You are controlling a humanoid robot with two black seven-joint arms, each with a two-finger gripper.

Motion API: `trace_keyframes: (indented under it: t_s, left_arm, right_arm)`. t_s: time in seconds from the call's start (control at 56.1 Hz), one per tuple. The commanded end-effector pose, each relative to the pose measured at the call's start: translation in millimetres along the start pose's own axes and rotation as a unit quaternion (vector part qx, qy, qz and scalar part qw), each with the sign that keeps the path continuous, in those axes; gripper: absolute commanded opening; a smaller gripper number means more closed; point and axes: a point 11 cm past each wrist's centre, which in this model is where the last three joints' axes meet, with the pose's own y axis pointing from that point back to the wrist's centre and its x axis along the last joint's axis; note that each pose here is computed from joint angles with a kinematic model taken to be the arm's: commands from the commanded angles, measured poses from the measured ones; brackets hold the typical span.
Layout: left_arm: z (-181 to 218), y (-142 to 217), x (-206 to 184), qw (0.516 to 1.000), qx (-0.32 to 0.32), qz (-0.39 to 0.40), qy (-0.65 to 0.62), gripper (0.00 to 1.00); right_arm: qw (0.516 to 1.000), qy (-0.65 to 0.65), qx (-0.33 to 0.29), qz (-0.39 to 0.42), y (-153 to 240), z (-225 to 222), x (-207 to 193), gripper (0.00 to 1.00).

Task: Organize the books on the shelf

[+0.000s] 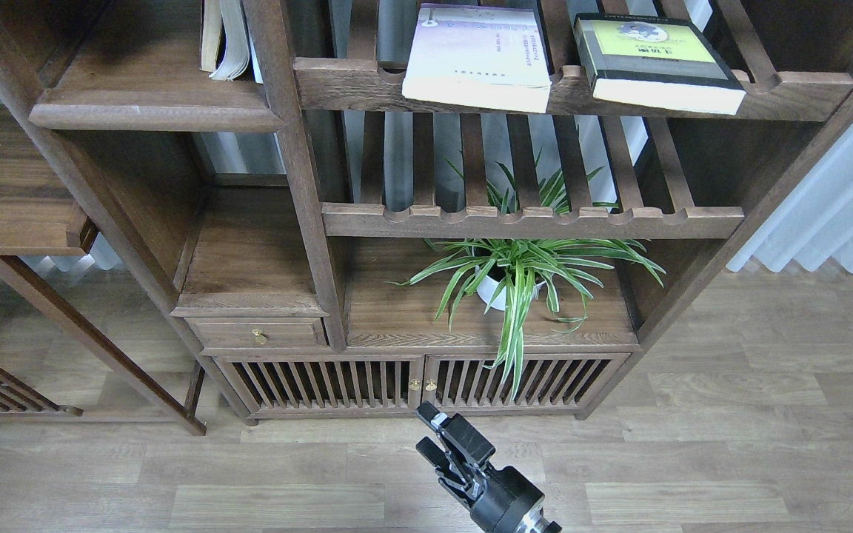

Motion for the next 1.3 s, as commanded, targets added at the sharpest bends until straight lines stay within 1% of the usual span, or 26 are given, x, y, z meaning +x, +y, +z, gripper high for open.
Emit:
trace_keyframes:
  t_s: [0.0,0.071,0.143,0.178,0.214,0.232,0.267,0.285,0.303,0.339,0.356,0.428,0.481,0.517,0.535,0.57,0.588,0.642,0.695,0.82,0.909,1.016,1.123,1.212,1.283]
  left_arm:
    - [-6,-1,0,1.000,0.006,0.000,-0.001,0.15]
    - [-9,-3,-3,1.000,0.011,-0.003,-0.007,0.21]
    - [-16,-9,-11,1.000,0.019,-0.013,-0.016,0.30]
    - [-19,-14,-22,0.999,0.020,-0.026,-0.023,0.40]
    - [-21,-15,-25,0.999,0.021,-0.029,-0.026,0.46]
    - [-21,-16,-27,0.999,0.022,-0.032,-0.029,0.53]
    - [-24,-17,-29,0.999,0.025,-0.035,-0.031,0.61]
    - [-27,-17,-30,0.998,0.028,-0.038,-0.032,0.70]
    - [-30,-18,-31,0.998,0.030,-0.039,-0.032,0.75]
    - [-34,-18,-31,0.998,0.033,-0.040,-0.032,0.81]
    - [-38,-18,-31,0.998,0.036,-0.040,-0.031,0.83]
    - [-44,-18,-32,0.998,0.035,-0.046,-0.026,0.84]
    - [-47,-16,-32,0.998,0.032,-0.050,-0.020,0.85]
    - [-47,-16,-33,0.998,0.028,-0.052,-0.016,0.86]
    - [-46,-15,-32,0.998,0.025,-0.053,-0.011,0.86]
    - [-44,-14,-32,0.998,0.020,-0.055,-0.007,0.87]
    - [-39,-9,-29,0.998,0.003,-0.057,0.009,0.90]
    - [-35,-4,-24,0.998,-0.005,-0.055,0.012,0.92]
    - [-30,9,-14,0.998,-0.018,-0.050,0.015,1.00]
    - [-27,37,-5,0.997,-0.040,-0.063,0.024,1.00]
    - [-40,61,-13,0.993,-0.042,-0.101,0.043,1.00]
    - [-63,77,-28,0.989,-0.026,-0.136,0.057,1.00]
    - [-83,90,-22,0.990,-0.003,-0.128,0.055,1.00]
    - [-92,94,-16,0.991,0.007,-0.120,0.061,1.00]
    - [-104,100,-9,0.992,0.019,-0.109,0.066,1.00]
  right_arm:
    - [1.000,0.001,0.001,-0.002,-1,-1,-1,0.98]
    - [1.000,0.002,0.001,-0.003,-2,-2,-2,0.98]
    - [1.000,0.003,0.001,-0.005,-3,-3,-4,0.98]
    - [1.000,0.007,0.005,-0.010,-6,-8,-7,0.98]
    - [1.000,0.009,0.008,-0.013,-8,-11,-9,0.98]
    - [1.000,0.012,0.012,-0.018,-11,-16,-13,0.98]
    - [0.999,0.014,0.018,-0.023,-13,-21,-17,0.98]
    - [0.999,0.018,0.024,-0.033,-17,-28,-23,0.98]
    - [0.999,0.020,0.027,-0.039,-19,-31,-28,0.98]
    - [0.998,0.024,0.031,-0.049,-23,-36,-35,0.97]
    - [0.997,0.030,0.034,-0.063,-29,-42,-45,0.97]
    - [0.994,0.043,0.037,-0.096,-41,-51,-70,0.94]
    - [0.989,0.055,0.034,-0.135,-53,-54,-99,0.87]
    - [0.986,0.060,0.032,-0.151,-58,-54,-111,0.84]
    - [0.984,0.064,0.028,-0.166,-62,-54,-122,0.81]
    - [0.981,0.068,0.027,-0.177,-64,-55,-131,0.78]
    - [0.975,0.080,0.021,-0.206,-72,-57,-154,0.76]
    - [0.973,0.084,0.023,-0.215,-74,-60,-162,0.76]
    - [0.969,0.090,0.035,-0.226,-75,-70,-172,0.76]
    - [0.964,0.097,0.055,-0.241,-77,-86,-186,0.78]
    - [0.960,0.102,0.070,-0.253,-77,-98,-197,0.81]
    - [0.956,0.105,0.078,-0.261,-77,-105,-204,0.81]
    - [0.953,0.106,0.097,-0.268,-74,-117,-211,0.81]
    - [0.950,0.105,0.114,-0.272,-70,-127,-213,0.82]
    - [0.944,0.102,0.143,-0.278,-62,-144,-218,0.83]
